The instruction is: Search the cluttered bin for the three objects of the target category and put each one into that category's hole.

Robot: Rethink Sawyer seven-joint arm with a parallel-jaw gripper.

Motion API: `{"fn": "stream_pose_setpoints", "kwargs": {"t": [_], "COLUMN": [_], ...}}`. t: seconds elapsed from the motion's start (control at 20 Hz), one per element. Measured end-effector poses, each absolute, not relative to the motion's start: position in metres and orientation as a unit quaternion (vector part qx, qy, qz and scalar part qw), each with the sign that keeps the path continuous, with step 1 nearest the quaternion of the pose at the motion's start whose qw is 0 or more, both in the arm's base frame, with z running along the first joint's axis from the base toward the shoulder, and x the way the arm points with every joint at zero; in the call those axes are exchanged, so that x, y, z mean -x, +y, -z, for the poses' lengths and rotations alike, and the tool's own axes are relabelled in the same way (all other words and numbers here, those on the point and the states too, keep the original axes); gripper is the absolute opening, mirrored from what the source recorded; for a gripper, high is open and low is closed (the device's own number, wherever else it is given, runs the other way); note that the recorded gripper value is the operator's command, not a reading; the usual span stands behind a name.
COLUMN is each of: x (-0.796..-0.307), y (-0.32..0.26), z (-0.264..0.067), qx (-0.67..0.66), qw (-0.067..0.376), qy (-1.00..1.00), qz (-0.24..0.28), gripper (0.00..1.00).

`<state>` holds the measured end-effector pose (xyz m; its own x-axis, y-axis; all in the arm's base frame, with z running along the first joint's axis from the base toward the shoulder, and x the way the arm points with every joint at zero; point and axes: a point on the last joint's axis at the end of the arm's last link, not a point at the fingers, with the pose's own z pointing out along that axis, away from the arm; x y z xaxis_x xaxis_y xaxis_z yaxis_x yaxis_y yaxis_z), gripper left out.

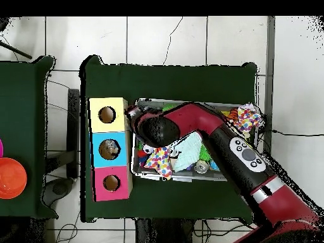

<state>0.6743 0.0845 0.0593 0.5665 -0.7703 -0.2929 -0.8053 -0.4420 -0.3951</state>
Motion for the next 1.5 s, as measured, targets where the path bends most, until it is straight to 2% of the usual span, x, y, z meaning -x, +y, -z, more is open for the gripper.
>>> {"fn": "stream_pose_setpoints", "kwargs": {"t": [0.7,1.5], "x": [-0.660,-0.648], "y": [0.058,0.054], "z": [-0.054,-0.043], "qx": [0.864,0.869], "qw": [0.239,0.239], "qy": [0.441,0.429], "qz": [-0.045,-0.064], "gripper": [1.00,1.00]}}
